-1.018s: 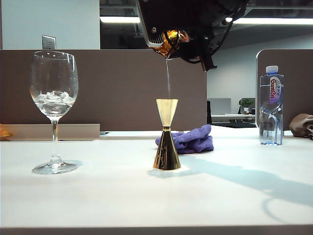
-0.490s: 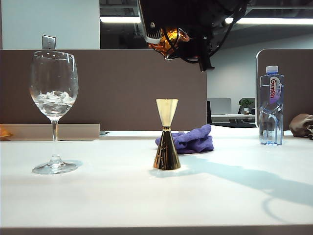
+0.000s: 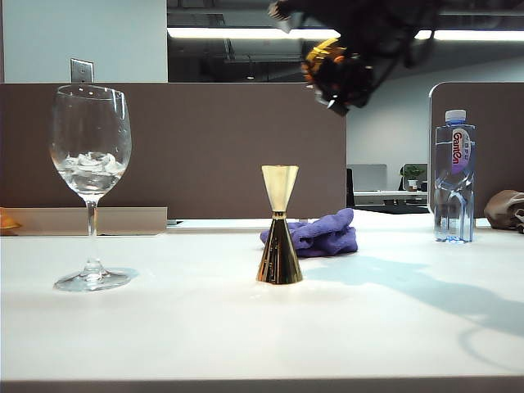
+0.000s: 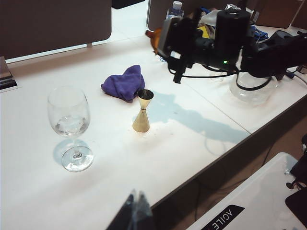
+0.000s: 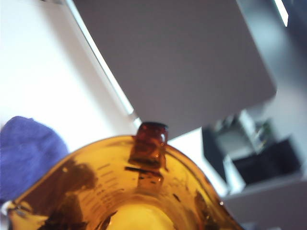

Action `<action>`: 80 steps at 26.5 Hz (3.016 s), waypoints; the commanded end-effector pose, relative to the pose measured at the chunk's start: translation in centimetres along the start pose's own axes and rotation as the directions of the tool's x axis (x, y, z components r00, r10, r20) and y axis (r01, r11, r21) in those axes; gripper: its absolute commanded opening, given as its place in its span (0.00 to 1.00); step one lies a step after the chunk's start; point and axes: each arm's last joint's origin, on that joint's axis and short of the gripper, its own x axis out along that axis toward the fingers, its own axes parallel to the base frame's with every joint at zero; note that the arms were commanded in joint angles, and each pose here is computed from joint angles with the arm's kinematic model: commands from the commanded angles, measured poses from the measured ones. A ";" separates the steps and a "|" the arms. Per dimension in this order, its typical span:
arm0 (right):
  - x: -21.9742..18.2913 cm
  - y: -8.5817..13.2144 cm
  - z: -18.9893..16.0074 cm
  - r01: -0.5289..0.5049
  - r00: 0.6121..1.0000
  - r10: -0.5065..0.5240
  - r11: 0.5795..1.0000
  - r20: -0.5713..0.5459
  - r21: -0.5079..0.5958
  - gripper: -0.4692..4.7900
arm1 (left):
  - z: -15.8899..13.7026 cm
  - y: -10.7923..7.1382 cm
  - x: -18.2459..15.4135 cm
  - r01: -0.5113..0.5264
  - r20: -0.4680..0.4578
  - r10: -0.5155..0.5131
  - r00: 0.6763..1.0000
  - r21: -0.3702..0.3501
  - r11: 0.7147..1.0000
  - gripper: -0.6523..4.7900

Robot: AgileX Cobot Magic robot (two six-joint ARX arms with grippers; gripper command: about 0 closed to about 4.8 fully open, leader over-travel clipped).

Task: Pick up the small amber measuring cup and pour the water in it into the jigger, then pick up the jigger and pour the water in it into the wine glass.

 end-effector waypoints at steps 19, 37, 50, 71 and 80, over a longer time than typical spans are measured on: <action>-4.2 5.6 -11.1 -0.125 0.990 0.129 0.648 0.053 0.751 0.17 | 0.0 0.0 -0.1 0.002 -0.001 -0.002 1.000 -0.003 1.000 0.12; -3.1 8.9 -13.7 -0.156 0.963 0.267 0.619 -0.020 0.770 0.17 | 0.0 0.0 -0.1 0.002 -0.001 -0.002 1.000 -0.003 1.000 0.12; -2.8 9.7 -14.9 -0.138 0.948 0.308 0.615 -0.075 0.776 0.17 | 0.0 0.0 0.0 0.002 -0.001 -0.002 1.000 -0.003 1.000 0.12; -3.2 9.2 -15.1 -0.085 0.957 0.268 0.627 -0.112 0.774 0.91 | 0.0 0.0 -0.1 0.002 -0.001 -0.002 1.000 -0.003 1.000 0.12; -6.8 6.6 -13.8 -0.028 0.966 0.214 0.641 -0.143 0.767 0.93 | 0.0 0.0 -0.1 0.002 -0.001 -0.002 1.000 -0.003 1.000 0.12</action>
